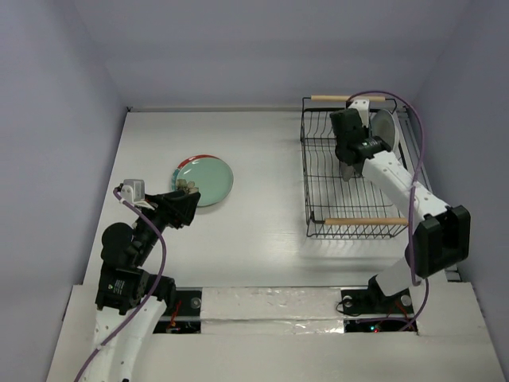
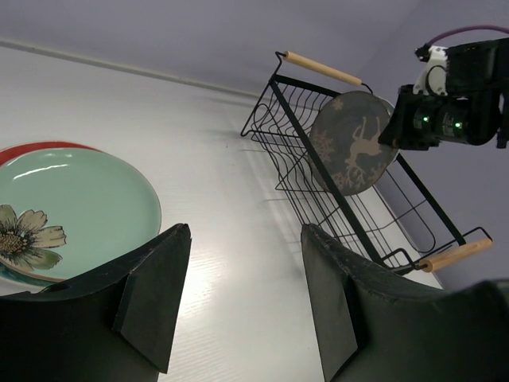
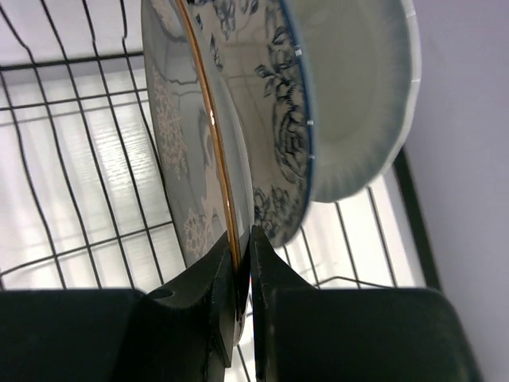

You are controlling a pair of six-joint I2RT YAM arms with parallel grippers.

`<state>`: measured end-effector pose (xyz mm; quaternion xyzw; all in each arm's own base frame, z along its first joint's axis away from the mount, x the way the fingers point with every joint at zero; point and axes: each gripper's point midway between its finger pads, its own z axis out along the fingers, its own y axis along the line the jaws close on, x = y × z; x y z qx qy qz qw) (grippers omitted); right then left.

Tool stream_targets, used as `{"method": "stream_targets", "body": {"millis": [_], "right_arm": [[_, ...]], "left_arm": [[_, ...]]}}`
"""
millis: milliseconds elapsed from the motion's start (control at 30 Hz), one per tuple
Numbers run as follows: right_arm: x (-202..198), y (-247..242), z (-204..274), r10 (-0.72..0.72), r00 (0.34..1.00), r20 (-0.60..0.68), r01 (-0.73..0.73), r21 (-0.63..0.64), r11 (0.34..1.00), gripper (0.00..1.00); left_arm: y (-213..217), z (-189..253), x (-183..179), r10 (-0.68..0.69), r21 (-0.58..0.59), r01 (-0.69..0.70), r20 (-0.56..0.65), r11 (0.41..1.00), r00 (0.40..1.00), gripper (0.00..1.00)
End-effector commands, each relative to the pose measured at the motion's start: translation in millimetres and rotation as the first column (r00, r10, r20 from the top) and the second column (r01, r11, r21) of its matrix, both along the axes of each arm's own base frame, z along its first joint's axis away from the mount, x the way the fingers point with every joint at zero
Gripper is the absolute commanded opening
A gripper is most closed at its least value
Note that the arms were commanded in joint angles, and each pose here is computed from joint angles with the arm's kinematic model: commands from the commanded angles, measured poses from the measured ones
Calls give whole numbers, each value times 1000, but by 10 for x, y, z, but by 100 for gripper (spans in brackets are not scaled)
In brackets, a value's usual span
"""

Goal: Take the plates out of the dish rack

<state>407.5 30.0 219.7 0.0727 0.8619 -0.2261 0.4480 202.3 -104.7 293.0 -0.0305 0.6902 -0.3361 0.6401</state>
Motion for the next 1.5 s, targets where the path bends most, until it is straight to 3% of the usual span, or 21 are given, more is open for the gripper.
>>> {"method": "stream_targets", "body": {"millis": [0, 167, 300, 367, 467, 500, 567, 600, 633, 767, 900, 1000, 1267, 1467], "right_arm": [[-94, -47, 1083, -62, 954, 293, 52, 41, 998, 0], [-291, 94, 1609, -2, 897, 443, -86, 180, 980, 0], [-532, 444, 2121, 81, 790, 607, -339, 323, 884, 0], [-612, 601, 2155, 99, 762, 640, -405, 351, 844, 0], [-684, 916, 2240, 129, 700, 702, -554, 421, 718, 0], [-710, 1104, 2365, 135, 652, 747, -640, 446, 626, 0], [-696, 1367, 2269, 157, 632, 759, -706, 480, 520, 0], [-762, 1645, 2384, 181, 577, 796, -785, 480, 392, 0], [-755, 1815, 2335, 207, 571, 794, -803, 488, 342, 0], [-614, 2501, 2039, 279, 597, 752, -801, 544, 249, 0], [-454, 3170, 1706, 317, 608, 727, -778, 625, 59, 0], [-463, 3552, 1582, 338, 617, 711, -744, 667, -45, 0], [-169, 4131, 669, 366, 746, 557, -577, 814, -65, 0], [-91, 4323, 218, 405, 775, 485, -514, 857, -42, 0]], "left_arm": [[-26, 123, 6, -13, -8, 13, 52, 1000, 999, 55], [-29, 121, 11, -14, -8, 15, 50, 1000, 999, 55], [-29, 121, 12, -15, -8, 15, 49, 1000, 999, 55], [-25, 125, 15, -11, -8, 12, 50, 1000, 999, 54], [-27, 125, 13, -13, -8, 13, 50, 1000, 999, 55], [-27, 124, 14, -13, -7, 13, 51, 1000, 999, 55], [-25, 117, 17, -11, -7, 12, 49, 1000, 999, 55], [-28, 115, 18, -13, -8, 13, 47, 1000, 999, 54], [-25, 114, 17, -11, -8, 12, 47, 1000, 999, 54], [-17, 120, 13, -7, -8, 7, 49, 1000, 999, 54], [4, 126, 14, 5, -10, -5, 48, 1000, 999, 54], [2, 126, 13, 4, -10, -3, 48, 1000, 999, 54], [-3, 122, 12, 1, -8, 0, 49, 1000, 999, 54], [-9, 132, 5, -4, -8, 4, 54, 1000, 999, 54]]}}
